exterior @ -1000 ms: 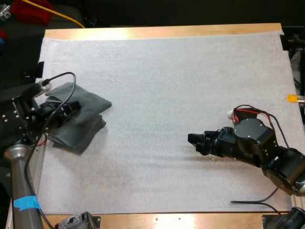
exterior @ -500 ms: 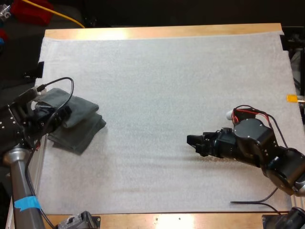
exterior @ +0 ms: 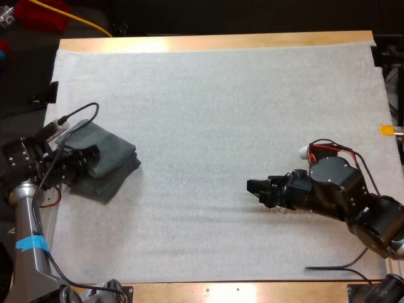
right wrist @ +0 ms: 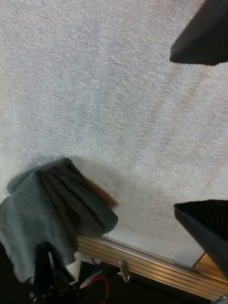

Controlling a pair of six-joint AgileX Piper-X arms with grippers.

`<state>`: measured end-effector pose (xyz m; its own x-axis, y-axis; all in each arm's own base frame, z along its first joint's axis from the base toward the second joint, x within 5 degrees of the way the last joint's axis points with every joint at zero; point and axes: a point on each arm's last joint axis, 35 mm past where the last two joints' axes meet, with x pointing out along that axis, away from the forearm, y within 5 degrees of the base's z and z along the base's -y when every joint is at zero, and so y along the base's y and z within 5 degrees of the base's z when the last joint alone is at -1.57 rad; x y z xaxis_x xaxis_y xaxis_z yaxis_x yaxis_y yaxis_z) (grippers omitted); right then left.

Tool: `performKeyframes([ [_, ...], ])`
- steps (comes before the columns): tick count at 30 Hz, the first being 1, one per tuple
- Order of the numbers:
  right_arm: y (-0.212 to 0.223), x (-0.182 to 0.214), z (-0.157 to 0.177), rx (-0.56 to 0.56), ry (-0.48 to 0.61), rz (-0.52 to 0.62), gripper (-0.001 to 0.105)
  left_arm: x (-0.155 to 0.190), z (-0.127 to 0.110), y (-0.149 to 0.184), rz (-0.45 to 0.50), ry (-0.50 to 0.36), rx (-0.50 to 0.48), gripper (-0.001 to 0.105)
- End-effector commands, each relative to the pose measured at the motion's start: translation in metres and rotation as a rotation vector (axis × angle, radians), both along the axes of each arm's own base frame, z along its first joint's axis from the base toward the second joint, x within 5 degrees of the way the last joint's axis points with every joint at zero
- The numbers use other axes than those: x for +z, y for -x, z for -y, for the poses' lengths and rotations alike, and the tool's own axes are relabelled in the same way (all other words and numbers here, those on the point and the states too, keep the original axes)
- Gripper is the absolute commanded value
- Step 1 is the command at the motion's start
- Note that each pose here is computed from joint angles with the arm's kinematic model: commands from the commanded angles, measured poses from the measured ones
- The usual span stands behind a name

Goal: Pick towel from pile, fold and stack

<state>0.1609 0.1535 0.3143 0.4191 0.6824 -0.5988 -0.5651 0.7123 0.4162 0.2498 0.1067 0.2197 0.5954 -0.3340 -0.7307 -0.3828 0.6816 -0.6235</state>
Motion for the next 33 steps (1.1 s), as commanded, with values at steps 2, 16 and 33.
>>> performKeyframes([
  [2, 0.001, 0.003, 0.000, 0.008, -0.015, 0.009, 0.059, -0.006, 0.002, 0.005, -0.043, -0.012, 0.009, 0.003],
  [16, 0.001, 0.003, 0.000, 0.008, -0.015, 0.009, 0.059, -0.028, 0.008, 0.025, -0.230, -0.032, 0.047, 0.042],
  [33, 0.001, 0.003, 0.000, 0.008, -0.015, 0.009, 0.059, 0.044, 0.008, 0.041, -0.158, -0.332, 0.075, 0.062],
])
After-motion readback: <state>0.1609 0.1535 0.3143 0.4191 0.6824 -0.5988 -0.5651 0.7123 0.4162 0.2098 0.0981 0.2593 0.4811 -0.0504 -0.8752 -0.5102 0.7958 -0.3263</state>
